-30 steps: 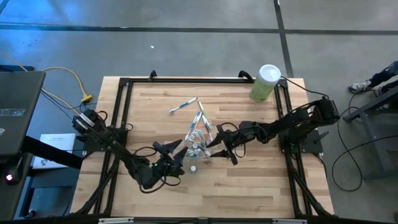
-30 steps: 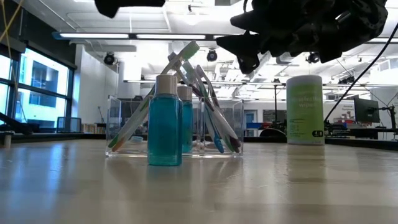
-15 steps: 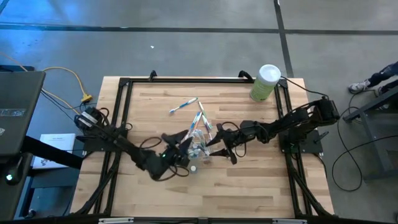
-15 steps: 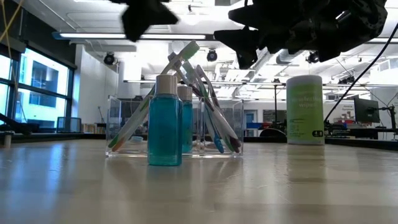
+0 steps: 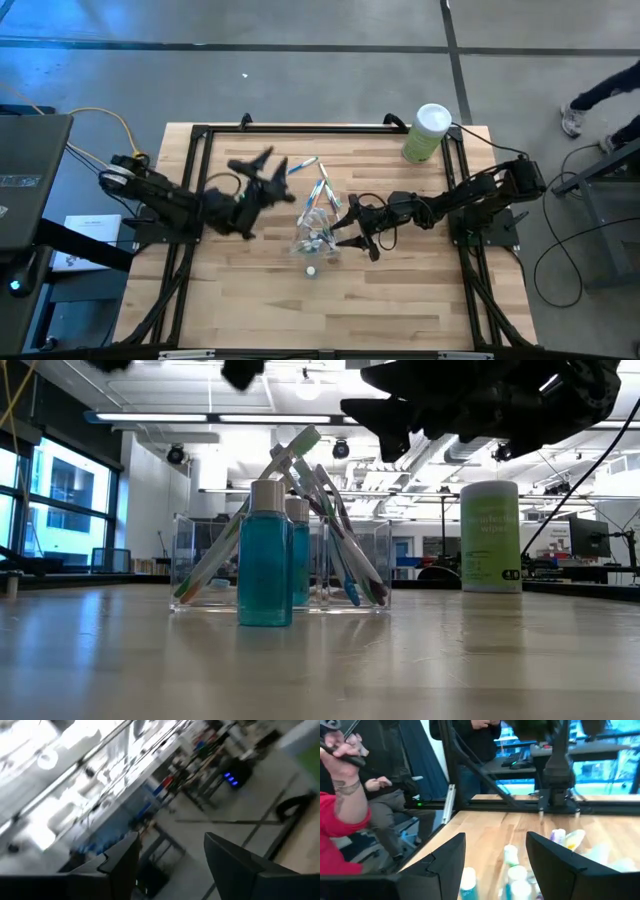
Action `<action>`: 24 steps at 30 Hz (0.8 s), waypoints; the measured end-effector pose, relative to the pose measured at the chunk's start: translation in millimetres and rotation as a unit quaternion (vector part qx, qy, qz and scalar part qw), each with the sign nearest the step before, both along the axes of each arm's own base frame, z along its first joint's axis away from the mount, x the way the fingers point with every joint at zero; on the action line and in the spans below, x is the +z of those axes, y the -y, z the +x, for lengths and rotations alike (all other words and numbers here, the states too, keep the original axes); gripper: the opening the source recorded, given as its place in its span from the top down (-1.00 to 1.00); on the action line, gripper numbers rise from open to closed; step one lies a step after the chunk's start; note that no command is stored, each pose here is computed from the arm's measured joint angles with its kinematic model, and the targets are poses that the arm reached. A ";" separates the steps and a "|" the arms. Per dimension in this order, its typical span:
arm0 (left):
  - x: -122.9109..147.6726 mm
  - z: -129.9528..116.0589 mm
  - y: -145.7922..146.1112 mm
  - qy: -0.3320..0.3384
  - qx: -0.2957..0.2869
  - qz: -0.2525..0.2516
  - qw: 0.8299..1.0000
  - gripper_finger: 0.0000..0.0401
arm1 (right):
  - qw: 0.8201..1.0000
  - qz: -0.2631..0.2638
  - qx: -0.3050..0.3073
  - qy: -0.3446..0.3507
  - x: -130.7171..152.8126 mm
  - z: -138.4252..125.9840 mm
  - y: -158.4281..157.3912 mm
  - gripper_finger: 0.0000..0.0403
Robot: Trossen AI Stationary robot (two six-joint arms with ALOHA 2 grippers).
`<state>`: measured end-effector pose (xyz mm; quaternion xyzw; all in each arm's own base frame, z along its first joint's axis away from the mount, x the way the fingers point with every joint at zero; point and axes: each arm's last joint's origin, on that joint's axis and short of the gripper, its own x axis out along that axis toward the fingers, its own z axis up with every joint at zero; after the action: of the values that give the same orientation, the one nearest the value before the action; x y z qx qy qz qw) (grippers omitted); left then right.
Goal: Pick & Place toothbrushing station
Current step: Put the blue toothbrush into the transparent organizer
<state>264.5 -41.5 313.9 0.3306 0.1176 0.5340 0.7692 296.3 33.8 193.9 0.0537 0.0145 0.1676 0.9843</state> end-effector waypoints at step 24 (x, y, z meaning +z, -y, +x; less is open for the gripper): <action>-51.5 -56.9 -91.4 0.174 -0.036 -0.018 0.984 0.02 | 1.000 0.000 0.006 -0.011 -2.1 -0.1 0.4 0.00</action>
<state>207.6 49.8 262.3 0.2225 -0.0201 0.5534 0.8024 296.2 33.4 191.8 0.0554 0.0257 0.1733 0.9830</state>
